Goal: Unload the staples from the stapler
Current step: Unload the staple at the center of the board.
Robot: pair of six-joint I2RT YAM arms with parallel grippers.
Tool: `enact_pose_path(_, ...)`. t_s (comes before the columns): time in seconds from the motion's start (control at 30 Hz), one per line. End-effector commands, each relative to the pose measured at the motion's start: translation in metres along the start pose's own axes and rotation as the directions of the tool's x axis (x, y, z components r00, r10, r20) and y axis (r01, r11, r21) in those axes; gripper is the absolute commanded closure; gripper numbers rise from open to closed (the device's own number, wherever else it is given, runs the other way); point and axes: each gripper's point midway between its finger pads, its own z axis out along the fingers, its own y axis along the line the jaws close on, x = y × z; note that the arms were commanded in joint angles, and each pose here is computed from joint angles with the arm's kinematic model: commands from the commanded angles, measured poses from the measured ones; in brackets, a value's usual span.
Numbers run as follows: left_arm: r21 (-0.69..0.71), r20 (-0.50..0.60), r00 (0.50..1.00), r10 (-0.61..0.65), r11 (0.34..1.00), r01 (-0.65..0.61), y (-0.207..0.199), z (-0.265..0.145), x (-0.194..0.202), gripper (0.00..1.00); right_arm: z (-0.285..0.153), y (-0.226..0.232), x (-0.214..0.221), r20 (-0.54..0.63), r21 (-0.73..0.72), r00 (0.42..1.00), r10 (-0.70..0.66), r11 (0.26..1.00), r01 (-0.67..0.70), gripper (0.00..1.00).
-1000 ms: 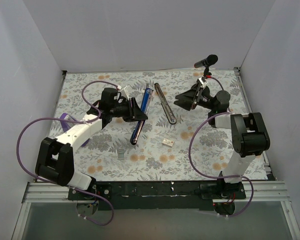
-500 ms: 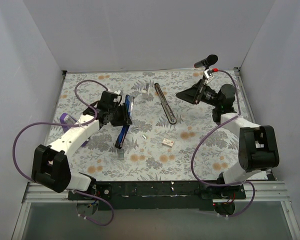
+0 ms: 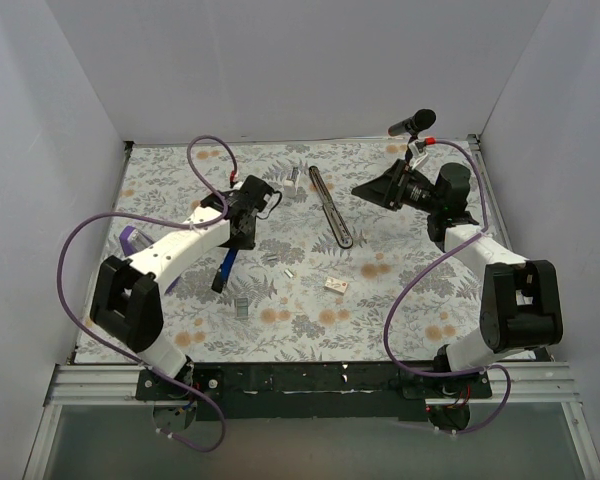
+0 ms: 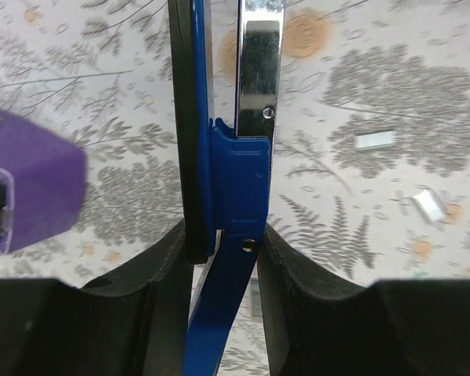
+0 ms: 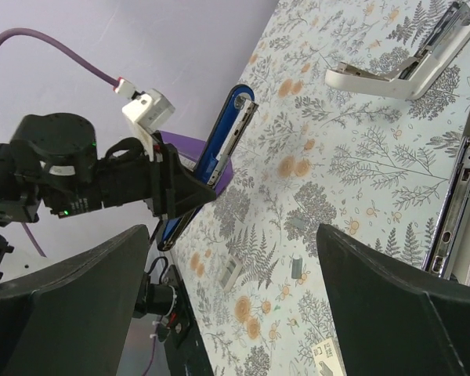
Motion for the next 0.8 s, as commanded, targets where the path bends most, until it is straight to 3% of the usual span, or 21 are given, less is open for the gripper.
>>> enact_pose_path(0.0,-0.229,0.058,0.997,0.048,0.973,-0.033,0.038,-0.013,-0.014,1.0,-0.004,0.014,-0.007,0.015,-0.012,0.998,-0.069,0.998,0.069,0.04)
enact_pose_path(0.47,-0.436,-0.007,0.989,0.146,0.89,-0.134,0.053,-0.001,-0.004,1.0,-0.002,0.01,-0.006,0.01,-0.019,0.998,-0.057,0.998,0.058,0.04)
enact_pose_path(0.77,-0.389,-0.149,0.966,0.213,0.885,-0.255,0.028,0.032,0.036,1.0,-0.001,0.013,-0.004,0.008,-0.052,0.999,-0.034,0.998,0.034,0.04)
